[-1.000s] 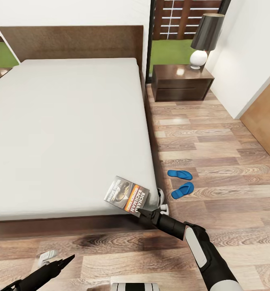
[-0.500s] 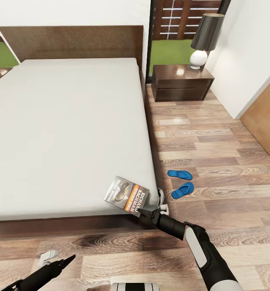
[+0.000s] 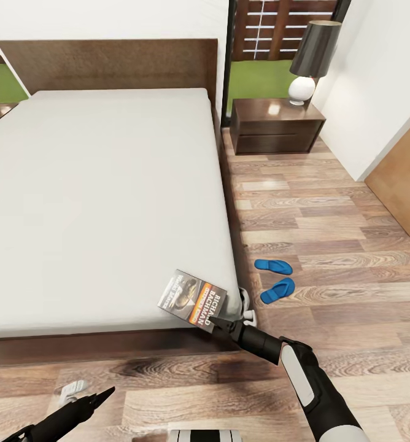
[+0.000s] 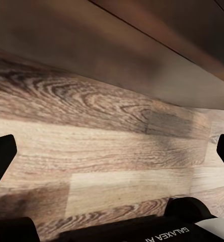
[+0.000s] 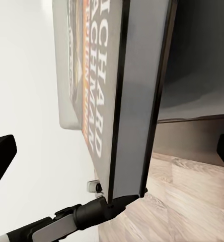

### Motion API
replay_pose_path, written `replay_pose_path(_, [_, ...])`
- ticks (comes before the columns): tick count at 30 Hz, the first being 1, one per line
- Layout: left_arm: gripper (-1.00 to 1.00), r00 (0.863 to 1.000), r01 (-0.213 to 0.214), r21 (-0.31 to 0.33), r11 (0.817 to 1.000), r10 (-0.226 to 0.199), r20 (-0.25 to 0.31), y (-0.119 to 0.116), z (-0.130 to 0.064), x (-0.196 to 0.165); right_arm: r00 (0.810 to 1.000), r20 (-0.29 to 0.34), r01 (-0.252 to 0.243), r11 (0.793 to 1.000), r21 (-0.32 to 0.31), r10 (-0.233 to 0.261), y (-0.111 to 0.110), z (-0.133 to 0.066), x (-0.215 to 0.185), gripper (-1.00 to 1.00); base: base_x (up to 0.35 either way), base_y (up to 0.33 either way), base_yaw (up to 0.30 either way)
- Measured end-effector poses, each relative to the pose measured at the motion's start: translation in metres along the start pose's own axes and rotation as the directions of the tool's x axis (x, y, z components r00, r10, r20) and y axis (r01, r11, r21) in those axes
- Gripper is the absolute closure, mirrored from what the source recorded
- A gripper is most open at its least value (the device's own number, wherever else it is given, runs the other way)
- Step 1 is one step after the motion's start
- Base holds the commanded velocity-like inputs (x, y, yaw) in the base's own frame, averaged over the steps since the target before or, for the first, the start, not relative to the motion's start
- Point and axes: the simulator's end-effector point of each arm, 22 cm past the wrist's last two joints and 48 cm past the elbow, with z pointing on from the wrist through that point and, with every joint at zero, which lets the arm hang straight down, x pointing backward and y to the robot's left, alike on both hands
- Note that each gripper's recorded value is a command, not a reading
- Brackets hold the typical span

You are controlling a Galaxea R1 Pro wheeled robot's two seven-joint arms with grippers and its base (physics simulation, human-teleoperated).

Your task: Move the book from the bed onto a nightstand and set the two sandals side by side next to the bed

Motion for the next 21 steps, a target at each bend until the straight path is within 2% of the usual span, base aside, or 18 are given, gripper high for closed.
replay_pose_path(4, [-1.00,1.000,0.000,0.000,1.000,0.000,0.000,0.0000,0.0000,0.0000,1.000,0.000,0.000,1.000,0.000,0.000,0.0000,-0.0001,0.0000,-1.00,0.000,0.000,0.000])
replay_pose_path(5, [-1.00,1.000,0.000,0.000,1.000,0.000,0.000,0.0000,0.0000,0.0000,1.000,0.000,0.000,1.000,0.000,0.000,0.0000,-0.0001,-0.0001,1.00,0.000,0.000,0.000])
replay_pose_path(21, [-1.00,1.000,0.000,0.001,1.000,0.000,0.000,-0.0001,0.0000,0.0000,1.000,0.000,0.001,1.000,0.000,-0.001,-0.0001,-0.0001,-0.0001,1.00,0.000,0.000,0.000])
